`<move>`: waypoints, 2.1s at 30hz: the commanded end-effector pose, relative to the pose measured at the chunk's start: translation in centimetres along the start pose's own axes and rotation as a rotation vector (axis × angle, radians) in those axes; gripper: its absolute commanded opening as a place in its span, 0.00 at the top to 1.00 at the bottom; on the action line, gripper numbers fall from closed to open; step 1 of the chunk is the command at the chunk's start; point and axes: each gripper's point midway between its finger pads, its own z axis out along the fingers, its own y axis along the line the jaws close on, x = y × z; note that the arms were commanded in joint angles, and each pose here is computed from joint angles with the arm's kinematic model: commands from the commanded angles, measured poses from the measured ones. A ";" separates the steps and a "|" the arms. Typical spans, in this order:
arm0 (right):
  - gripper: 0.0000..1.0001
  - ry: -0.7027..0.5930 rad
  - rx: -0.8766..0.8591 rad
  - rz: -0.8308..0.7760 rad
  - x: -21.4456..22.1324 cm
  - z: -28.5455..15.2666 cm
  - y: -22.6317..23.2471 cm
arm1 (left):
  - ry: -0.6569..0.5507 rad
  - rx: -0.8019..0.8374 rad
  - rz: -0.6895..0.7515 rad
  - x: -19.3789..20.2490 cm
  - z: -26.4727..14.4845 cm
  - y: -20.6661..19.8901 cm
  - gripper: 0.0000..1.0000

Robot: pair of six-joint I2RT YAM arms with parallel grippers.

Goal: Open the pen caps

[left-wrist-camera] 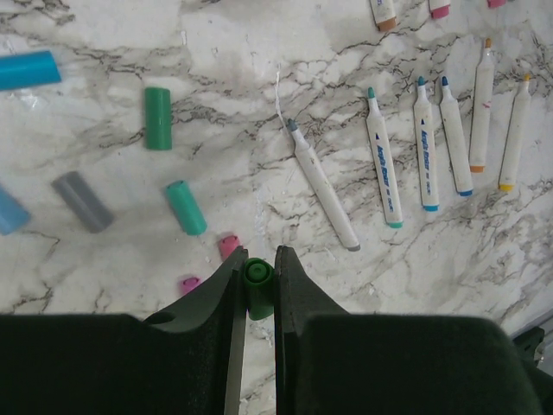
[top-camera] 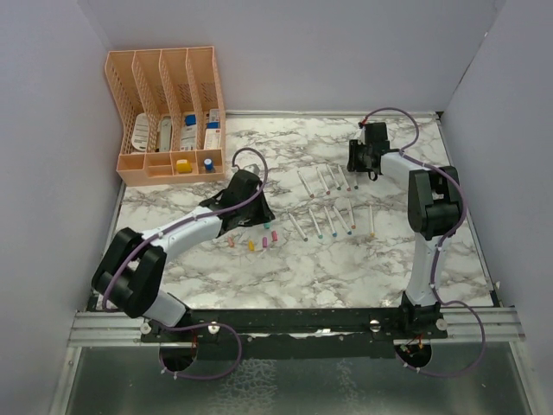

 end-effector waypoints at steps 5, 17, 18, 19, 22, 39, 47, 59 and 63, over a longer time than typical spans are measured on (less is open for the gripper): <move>0.44 -0.030 0.002 0.016 -1.1 -0.9 -0.1 | -0.020 -0.034 0.094 -2.3 2.9 -0.8 1.00; 0.26 -0.244 -0.074 0.017 -9.3 -9.4 1.6 | 0.054 -0.106 0.122 -0.9 6.1 1.1 0.94; 0.25 -0.262 -0.083 0.017 -9.7 -10.2 1.7 | 0.060 -0.105 0.124 -0.8 6.3 1.2 0.92; 0.24 -0.278 -0.092 0.015 -10.2 -11.2 1.9 | 0.066 -0.105 0.122 -0.6 6.4 1.2 0.90; 0.19 -0.323 -0.120 0.009 -11.5 -13.8 2.4 | 0.069 -0.106 0.122 -0.6 6.5 1.3 0.80; 0.01 -0.423 -0.223 0.062 -9.8 -24.3 3.9 | -0.234 -0.045 0.153 -10.0 -2.9 -4.1 0.03; 0.01 -0.372 -0.095 0.231 -2.7 -26.1 1.2 | -0.501 -0.023 0.111 -11.2 -13.8 -2.7 0.01; 0.01 -0.469 0.293 0.584 2.0 -31.5 -6.2 | -0.687 -0.148 -0.062 -7.3 -22.4 5.1 0.01; 0.01 -0.506 0.325 0.595 2.6 -33.3 -7.0 | -0.723 -0.167 -0.100 -6.6 -23.7 6.6 0.01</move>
